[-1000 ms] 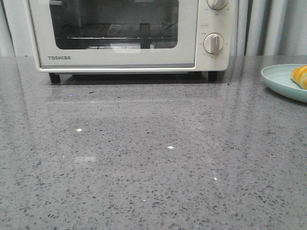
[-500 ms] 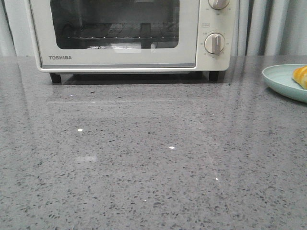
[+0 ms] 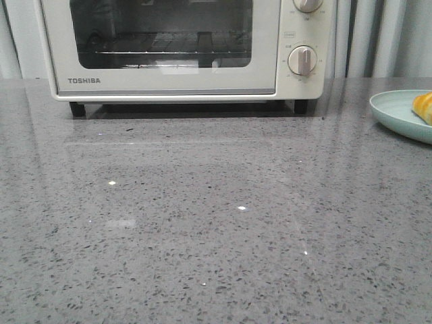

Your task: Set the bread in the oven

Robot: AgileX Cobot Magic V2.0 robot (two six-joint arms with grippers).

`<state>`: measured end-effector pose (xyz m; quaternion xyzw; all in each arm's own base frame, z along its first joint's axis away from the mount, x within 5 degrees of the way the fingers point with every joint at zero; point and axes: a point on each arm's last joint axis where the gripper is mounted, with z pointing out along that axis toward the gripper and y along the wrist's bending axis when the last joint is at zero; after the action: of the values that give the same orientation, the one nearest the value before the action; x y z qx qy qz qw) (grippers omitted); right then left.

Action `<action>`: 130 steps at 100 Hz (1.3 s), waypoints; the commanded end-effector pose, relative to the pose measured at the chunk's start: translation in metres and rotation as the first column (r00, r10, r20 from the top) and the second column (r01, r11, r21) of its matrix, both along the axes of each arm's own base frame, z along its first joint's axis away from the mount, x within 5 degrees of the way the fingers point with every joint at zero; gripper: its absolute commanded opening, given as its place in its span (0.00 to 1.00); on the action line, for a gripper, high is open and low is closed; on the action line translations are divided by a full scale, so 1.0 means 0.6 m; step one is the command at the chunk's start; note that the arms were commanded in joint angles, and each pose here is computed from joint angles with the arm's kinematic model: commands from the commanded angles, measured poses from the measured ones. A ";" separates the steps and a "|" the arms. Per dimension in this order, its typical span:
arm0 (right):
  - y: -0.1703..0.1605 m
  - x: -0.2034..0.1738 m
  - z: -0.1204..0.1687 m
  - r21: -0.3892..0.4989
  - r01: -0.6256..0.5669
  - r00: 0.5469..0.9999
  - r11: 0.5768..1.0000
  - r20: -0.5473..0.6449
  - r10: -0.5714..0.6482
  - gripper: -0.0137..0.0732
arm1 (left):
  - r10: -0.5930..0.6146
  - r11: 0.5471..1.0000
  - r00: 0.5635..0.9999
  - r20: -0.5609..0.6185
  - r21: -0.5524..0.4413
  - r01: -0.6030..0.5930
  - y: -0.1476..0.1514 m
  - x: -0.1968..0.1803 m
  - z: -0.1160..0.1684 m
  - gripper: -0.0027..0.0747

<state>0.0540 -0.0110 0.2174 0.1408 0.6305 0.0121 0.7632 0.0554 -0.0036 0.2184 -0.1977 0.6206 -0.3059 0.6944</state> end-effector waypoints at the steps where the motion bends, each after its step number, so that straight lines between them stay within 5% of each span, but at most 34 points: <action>1: -0.001 -0.004 0.008 0.100 -0.011 0.996 0.995 0.089 0.002 0.10 | 0.035 0.999 0.996 0.080 -0.009 -0.034 0.006 -0.006 0.021 0.01; 20: 0.001 0.003 0.058 0.136 -0.044 0.998 0.990 0.045 0.039 0.10 | -0.089 0.952 0.995 -0.041 0.290 0.097 -0.021 0.008 0.097 0.01; 42: 0.011 0.039 0.121 0.063 -0.140 0.974 0.988 -0.171 0.149 0.10 | -0.117 0.794 0.971 -0.210 0.568 0.218 -0.046 0.095 0.189 0.01; 79: 0.036 0.086 0.146 0.047 -0.291 0.910 0.955 -0.293 0.292 0.10 | -0.331 0.635 0.915 -0.232 0.663 0.398 -0.152 0.229 0.305 0.01; 130: 0.039 0.087 0.143 0.052 -0.302 0.899 0.952 -0.316 0.303 0.10 | -0.385 0.660 0.893 -0.234 0.607 0.443 -0.232 0.360 0.351 0.01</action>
<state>0.1035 0.0118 0.2855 0.0512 0.7871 0.1078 0.6051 0.2684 -0.1395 0.4050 0.2087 0.7742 -0.1972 0.5640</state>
